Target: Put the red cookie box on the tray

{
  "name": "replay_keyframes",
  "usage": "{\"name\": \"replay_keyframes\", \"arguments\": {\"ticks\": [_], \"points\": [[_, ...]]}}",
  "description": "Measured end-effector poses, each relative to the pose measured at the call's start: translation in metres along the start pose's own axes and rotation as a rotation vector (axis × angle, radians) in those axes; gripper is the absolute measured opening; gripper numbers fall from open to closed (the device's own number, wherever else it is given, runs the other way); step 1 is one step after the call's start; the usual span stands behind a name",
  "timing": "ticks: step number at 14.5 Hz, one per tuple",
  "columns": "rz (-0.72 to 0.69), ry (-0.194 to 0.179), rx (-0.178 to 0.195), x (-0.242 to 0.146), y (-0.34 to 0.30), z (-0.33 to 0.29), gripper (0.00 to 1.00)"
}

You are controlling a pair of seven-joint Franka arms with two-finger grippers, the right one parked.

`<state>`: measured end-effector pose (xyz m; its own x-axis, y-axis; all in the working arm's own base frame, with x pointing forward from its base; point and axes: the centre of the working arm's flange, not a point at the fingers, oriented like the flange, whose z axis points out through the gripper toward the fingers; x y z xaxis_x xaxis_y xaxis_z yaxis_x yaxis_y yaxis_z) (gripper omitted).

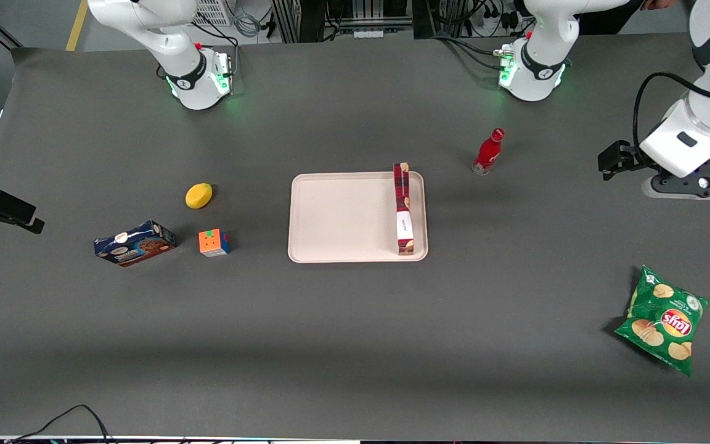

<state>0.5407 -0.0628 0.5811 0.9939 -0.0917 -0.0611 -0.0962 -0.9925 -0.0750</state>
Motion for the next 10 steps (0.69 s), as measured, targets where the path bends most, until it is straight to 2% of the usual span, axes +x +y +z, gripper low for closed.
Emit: {"name": "replay_keyframes", "arguments": {"ticks": [1,3,10], "points": [[-0.015,-0.004,-0.036,0.001,-0.004,0.002,1.0],[-0.046,-0.009,-0.07,0.001,-0.02,0.005,1.0],[-0.044,0.001,-0.08,0.004,-0.022,0.004,1.0]]}}
